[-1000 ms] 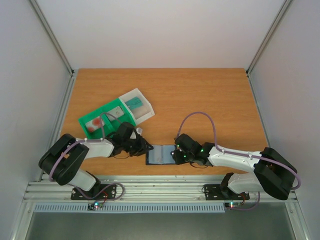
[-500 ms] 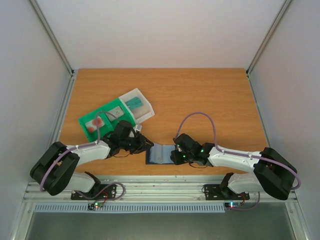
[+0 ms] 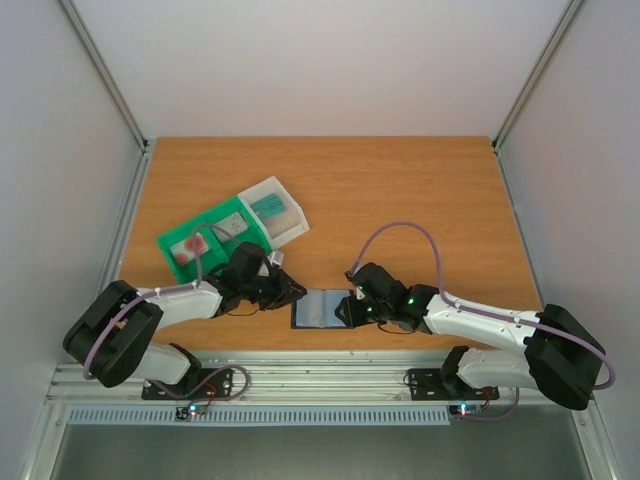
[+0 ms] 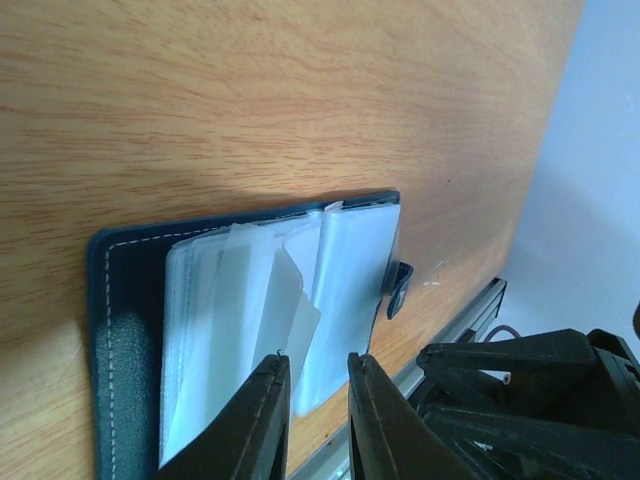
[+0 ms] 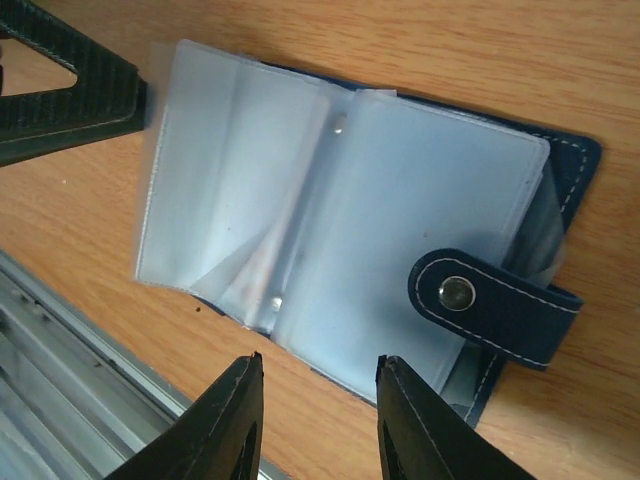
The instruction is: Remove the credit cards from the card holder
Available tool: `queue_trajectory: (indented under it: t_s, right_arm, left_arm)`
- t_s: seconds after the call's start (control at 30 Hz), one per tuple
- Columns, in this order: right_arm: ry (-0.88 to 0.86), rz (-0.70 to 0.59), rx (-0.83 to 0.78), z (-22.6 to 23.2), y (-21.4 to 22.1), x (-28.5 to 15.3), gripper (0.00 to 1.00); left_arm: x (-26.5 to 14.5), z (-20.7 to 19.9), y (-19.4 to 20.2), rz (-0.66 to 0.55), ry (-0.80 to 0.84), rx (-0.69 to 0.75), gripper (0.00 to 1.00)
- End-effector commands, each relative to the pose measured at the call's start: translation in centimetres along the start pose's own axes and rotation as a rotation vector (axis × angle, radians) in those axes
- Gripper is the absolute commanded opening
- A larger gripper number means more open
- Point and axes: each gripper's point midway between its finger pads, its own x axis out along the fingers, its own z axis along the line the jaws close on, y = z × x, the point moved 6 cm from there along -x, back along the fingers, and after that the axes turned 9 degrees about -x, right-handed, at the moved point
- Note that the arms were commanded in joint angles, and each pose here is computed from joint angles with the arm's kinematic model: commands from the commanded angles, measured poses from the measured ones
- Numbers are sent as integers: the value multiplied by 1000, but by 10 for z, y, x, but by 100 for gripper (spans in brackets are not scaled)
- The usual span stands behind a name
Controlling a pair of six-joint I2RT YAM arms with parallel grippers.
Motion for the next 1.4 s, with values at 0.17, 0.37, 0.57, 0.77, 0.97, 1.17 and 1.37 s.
queue_trajectory:
  t_s: [0.17,0.37,0.57,0.77,0.97,1.17,1.37]
  right_arm:
    - [-51,-12,21,10,-11,0,31]
    - [31,-33,5,-1,-8,-7,31]
    - [119,-52,-10,-13,-4,-15,32]
    - [160,-32,-5,-22,4,-9,33]
    - [224,-27,-1,-33,9,-4,31]
    - [262,-39,7,-39,12,-6,32]
    - [293,-48,4,-42,10,-10,34]
  left_arm:
    - [9,10,-1,10,-25,11,24]
    - [11,11,-2,3,-35,18,18]
    - [19,15,-3,18,-40,14,19]
    - [28,9,2,37,-45,31,19]
    - [27,3,5,30,-35,41,12]
    - [29,0,5,37,-13,43,3]
    - [32,-3,5,48,34,27,0]
